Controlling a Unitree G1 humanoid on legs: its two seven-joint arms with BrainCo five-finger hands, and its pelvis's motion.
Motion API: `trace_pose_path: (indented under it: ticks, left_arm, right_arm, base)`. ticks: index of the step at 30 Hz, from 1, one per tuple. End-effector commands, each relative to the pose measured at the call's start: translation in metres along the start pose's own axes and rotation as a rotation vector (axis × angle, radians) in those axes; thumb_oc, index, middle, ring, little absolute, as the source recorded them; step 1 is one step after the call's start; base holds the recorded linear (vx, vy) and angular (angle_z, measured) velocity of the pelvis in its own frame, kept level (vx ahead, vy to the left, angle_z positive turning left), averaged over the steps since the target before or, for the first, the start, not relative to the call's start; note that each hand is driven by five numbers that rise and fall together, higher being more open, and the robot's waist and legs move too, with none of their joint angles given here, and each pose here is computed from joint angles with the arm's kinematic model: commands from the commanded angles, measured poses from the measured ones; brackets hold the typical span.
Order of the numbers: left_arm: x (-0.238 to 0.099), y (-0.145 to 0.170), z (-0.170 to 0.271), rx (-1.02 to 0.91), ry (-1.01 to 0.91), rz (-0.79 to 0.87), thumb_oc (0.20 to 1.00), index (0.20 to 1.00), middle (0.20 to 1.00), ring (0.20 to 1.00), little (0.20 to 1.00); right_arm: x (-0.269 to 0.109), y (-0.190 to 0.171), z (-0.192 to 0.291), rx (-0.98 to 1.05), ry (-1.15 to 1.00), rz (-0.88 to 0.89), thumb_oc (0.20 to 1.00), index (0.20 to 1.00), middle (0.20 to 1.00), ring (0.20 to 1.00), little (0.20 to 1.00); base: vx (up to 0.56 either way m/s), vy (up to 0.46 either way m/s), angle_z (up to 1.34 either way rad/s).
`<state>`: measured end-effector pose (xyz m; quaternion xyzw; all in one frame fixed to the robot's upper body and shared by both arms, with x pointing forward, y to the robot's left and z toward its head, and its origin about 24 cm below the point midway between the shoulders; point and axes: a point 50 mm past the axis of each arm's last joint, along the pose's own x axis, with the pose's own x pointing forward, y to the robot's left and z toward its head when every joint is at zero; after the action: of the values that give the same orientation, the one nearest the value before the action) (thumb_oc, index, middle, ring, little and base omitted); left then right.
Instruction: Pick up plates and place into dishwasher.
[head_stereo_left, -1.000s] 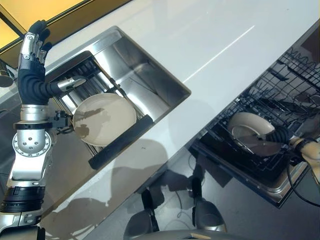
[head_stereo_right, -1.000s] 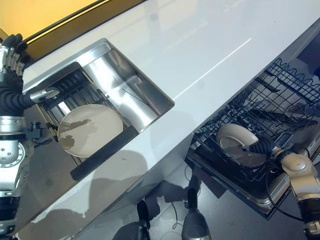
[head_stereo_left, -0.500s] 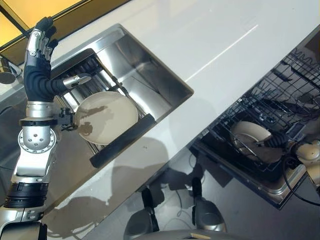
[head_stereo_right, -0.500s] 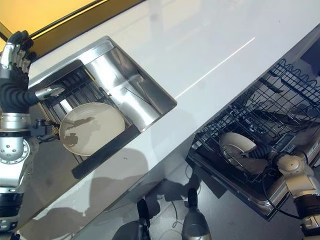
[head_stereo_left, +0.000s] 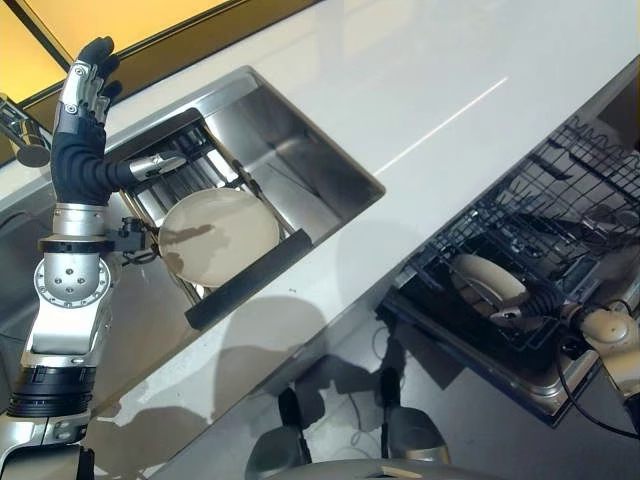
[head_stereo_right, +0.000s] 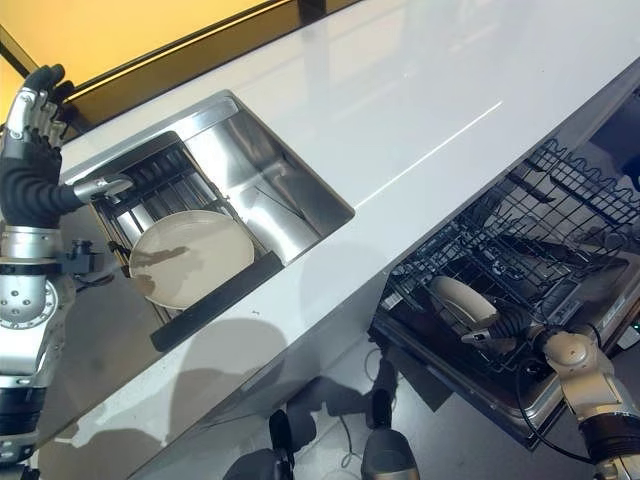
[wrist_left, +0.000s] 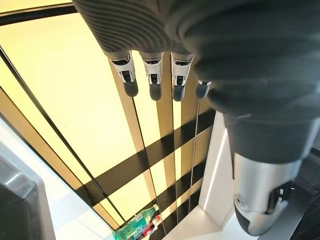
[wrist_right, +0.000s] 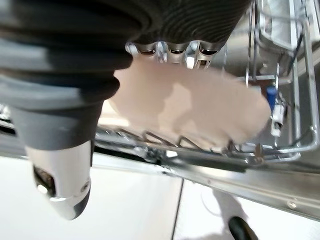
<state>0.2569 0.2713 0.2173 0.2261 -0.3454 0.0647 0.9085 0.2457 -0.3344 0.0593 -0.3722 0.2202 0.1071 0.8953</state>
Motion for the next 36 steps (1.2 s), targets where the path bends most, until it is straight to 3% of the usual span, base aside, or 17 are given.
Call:
trace_pose_path:
  ticks: [1, 7, 14, 19, 30, 36]
  left_arm:
    - [-0.019, 0.022, -0.028, 0.152, 0.186, 0.067, 1.000, 1.000, 1.000, 1.000, 1.000]
    - [-0.048, 0.042, -0.056, 0.331, 0.404, 0.096, 1.000, 1.000, 1.000, 1.000, 1.000]
    - [-0.053, 0.030, -0.088, 0.354, 0.599, -0.042, 1.000, 1.000, 1.000, 1.000, 1.000]
    - [-0.063, 0.035, -0.110, 0.415, 0.760, -0.106, 1.000, 1.000, 1.000, 1.000, 1.000]
    - [-0.063, 0.046, -0.129, 0.434, 0.885, -0.130, 1.000, 1.000, 1.000, 1.000, 1.000]
    - [-0.071, 0.065, -0.144, 0.493, 1.029, 0.016, 1.000, 1.000, 1.000, 1.000, 1.000]
  right_arm:
    - [-0.015, -0.025, 0.025, -0.102, -0.101, -0.107, 1.000, 1.000, 1.000, 1.000, 1.000]
    - [-0.035, -0.039, 0.066, -0.178, -0.285, -0.229, 1.000, 1.000, 1.000, 1.000, 1.000]
    - [-0.049, -0.047, 0.091, -0.142, -0.451, -0.338, 1.000, 1.000, 1.000, 1.000, 1.000]
    - [-0.047, -0.042, 0.092, -0.143, -0.451, -0.329, 1.000, 1.000, 1.000, 1.000, 1.000]
    - [-0.050, -0.047, 0.091, -0.144, -0.448, -0.317, 1.000, 1.000, 1.000, 1.000, 1.000]
    - [-0.049, -0.060, 0.105, -0.175, -0.466, -0.328, 1.000, 1.000, 1.000, 1.000, 1.000]
  base:
    - [0.14, 0.101, -0.15]
    - [0.07, 0.179, -0.38]
    - [0.05, 0.188, -0.10]
    - [0.09, 0.128, -0.05]
    - [0.05, 0.099, -0.11]
    - [-0.05, 0.149, -0.14]
